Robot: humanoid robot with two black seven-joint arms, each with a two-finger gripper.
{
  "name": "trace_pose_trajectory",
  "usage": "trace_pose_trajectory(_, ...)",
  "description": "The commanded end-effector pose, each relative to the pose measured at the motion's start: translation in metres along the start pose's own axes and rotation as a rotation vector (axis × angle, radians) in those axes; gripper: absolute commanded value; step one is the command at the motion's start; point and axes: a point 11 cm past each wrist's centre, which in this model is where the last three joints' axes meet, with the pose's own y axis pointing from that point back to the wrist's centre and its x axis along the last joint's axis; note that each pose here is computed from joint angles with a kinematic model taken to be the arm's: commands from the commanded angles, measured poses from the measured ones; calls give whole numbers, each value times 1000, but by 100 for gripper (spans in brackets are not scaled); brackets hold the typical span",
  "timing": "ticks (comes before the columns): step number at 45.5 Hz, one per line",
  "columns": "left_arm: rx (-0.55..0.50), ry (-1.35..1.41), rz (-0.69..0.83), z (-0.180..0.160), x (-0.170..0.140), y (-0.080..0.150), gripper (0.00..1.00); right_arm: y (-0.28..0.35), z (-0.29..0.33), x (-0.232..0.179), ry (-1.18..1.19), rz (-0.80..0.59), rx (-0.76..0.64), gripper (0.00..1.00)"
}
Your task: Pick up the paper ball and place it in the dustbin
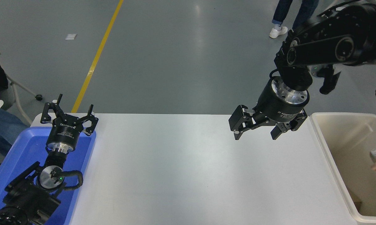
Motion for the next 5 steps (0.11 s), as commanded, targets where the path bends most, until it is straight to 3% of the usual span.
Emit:
trace_pose_trajectory(1, 0, 0, 0, 0, 0, 0, 100, -12, 17, 7, -25, 9, -22, 100)
trace_pose_trajectory(5, 0, 0, 0, 0, 0, 0, 100, -12, 16, 6, -25, 7, -15, 100)
